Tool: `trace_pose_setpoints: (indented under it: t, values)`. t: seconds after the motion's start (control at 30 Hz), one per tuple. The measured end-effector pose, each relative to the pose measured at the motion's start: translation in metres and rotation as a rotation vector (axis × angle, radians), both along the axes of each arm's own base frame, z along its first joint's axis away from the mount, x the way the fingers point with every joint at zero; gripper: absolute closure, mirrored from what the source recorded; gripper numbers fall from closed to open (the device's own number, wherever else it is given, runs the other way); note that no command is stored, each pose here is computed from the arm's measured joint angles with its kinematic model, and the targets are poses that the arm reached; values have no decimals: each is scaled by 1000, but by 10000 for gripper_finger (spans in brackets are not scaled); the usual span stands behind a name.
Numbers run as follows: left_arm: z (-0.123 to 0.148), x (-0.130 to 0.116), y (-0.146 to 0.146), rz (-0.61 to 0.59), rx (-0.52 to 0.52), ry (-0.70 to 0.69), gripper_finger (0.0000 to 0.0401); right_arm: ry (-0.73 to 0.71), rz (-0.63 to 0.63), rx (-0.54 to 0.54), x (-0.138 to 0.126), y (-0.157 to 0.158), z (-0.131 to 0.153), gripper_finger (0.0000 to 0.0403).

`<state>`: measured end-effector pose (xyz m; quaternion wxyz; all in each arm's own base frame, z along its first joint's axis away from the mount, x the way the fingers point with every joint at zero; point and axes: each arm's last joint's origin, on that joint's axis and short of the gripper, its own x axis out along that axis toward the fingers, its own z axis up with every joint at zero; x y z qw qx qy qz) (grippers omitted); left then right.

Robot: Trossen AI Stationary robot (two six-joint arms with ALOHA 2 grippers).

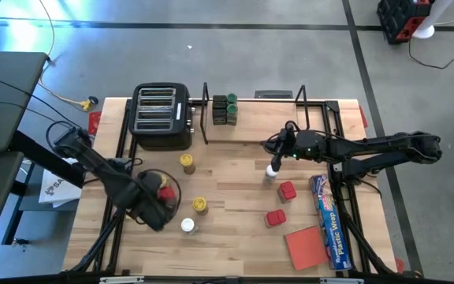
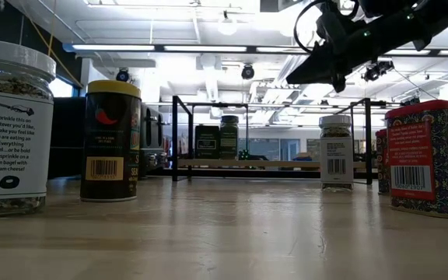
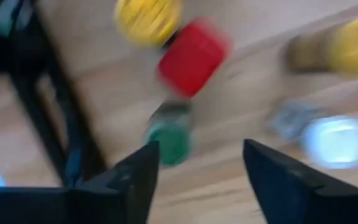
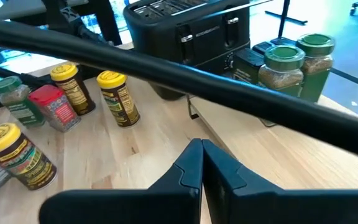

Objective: Shelf spices
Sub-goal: Put the green seasoning bottle on the shelf aligned with the other green seasoning bottles

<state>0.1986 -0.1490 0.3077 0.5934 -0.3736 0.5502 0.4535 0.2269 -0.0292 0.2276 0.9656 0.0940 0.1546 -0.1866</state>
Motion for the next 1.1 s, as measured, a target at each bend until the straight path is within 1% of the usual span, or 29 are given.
trace_pose_setpoints:
  t: [0.07, 0.13, 0.2, 0.3, 0.43, 0.53, 0.63, 0.7, 0.8, 0.97, 1.1]
  values:
    - [-12, -3, -3, 38, -34, 52, 131, 3, 15, -3, 0, 0, 0, 403]
    - [-20, -6, -5, 70, -53, 83, 110, 6, 23, -9, 0, 1, 0, 403]
    - [-27, -7, -6, 96, -54, 98, 99, 6, 24, -11, 0, 1, 0, 403]
    - [-37, -9, -4, 126, -59, 118, 96, 6, 24, -11, 0, 1, 0, 403]
    - [-53, -10, 2, 165, -116, 121, 106, 6, 24, -11, 0, 1, 0, 403]
    - [-63, -12, 8, 167, -150, 63, 116, 6, 23, -10, 0, 1, 0, 403]
    - [-71, -17, 16, 179, -150, 60, 122, 6, 23, -9, 0, 1, 0, 403]
    - [-74, -20, 19, 173, -144, 67, 126, 5, 22, -7, 0, 1, 0, 403]
    - [-77, -19, 22, 155, -164, 47, 134, 5, 22, -5, 0, 1, 0, 403]
    - [-78, -16, 21, 145, -197, 34, 171, 5, 21, -5, 0, 1, 0, 403]
    - [-78, -17, 19, 138, -239, 66, 194, 5, 21, -5, 0, 1, 0, 403]
